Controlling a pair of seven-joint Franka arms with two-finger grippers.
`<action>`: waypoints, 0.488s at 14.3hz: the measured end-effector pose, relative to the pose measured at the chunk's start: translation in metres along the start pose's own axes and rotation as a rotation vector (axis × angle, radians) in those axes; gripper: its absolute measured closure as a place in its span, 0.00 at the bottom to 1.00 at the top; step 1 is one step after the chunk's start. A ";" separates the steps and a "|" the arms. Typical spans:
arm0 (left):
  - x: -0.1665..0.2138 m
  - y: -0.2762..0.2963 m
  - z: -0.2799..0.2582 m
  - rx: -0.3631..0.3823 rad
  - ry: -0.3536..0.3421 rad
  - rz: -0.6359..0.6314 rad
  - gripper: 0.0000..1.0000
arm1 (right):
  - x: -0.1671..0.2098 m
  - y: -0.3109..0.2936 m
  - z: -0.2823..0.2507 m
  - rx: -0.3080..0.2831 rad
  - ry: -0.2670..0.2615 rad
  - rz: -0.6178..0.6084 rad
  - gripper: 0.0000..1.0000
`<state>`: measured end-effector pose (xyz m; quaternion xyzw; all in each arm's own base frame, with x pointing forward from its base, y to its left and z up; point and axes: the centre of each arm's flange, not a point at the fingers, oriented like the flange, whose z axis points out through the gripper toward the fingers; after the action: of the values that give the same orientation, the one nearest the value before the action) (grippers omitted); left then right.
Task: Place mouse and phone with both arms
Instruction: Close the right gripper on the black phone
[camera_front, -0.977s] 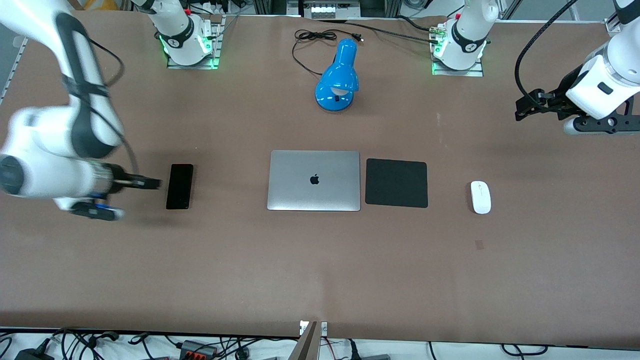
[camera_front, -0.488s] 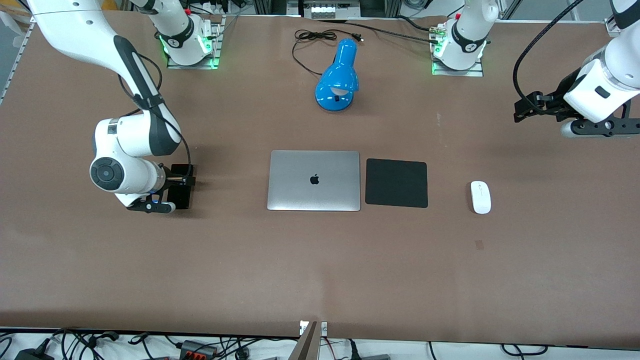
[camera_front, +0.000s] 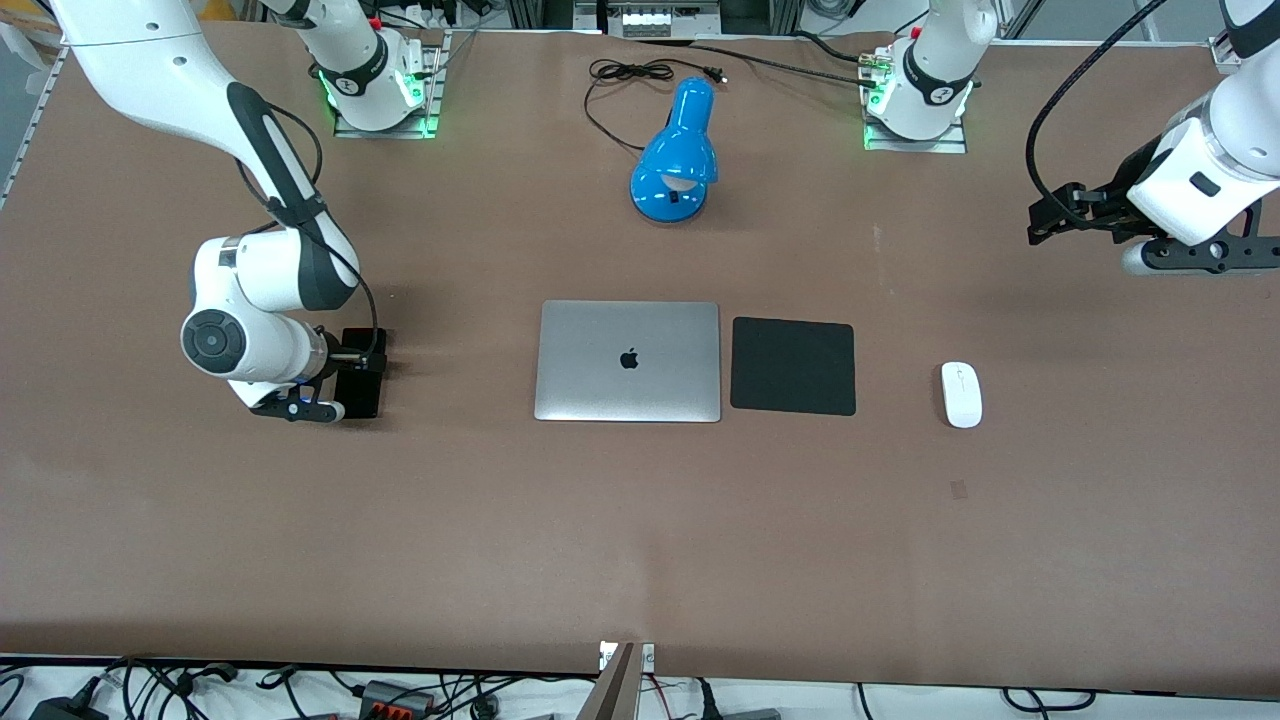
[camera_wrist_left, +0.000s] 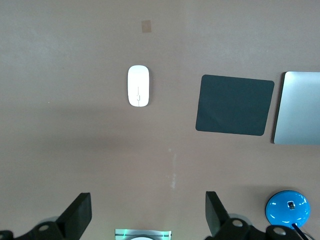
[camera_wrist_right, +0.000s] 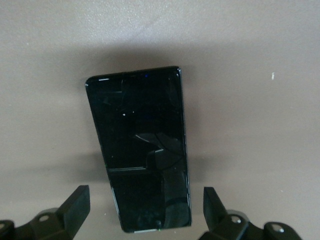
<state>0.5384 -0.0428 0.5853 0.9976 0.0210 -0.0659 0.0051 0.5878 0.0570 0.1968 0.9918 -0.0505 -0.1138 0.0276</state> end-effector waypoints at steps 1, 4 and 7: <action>0.000 0.000 0.000 0.000 0.000 0.000 0.00 | -0.002 0.000 0.005 0.003 0.009 0.000 0.00; 0.000 0.000 0.000 0.000 -0.001 0.000 0.00 | -0.007 0.001 0.016 0.007 0.020 -0.001 0.00; 0.000 0.000 0.000 0.000 -0.002 0.000 0.00 | -0.008 0.001 0.020 0.008 0.026 -0.002 0.00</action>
<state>0.5382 -0.0428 0.5851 0.9975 0.0210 -0.0667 0.0051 0.5754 0.0564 0.1795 0.9934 -0.0498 -0.1009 0.0241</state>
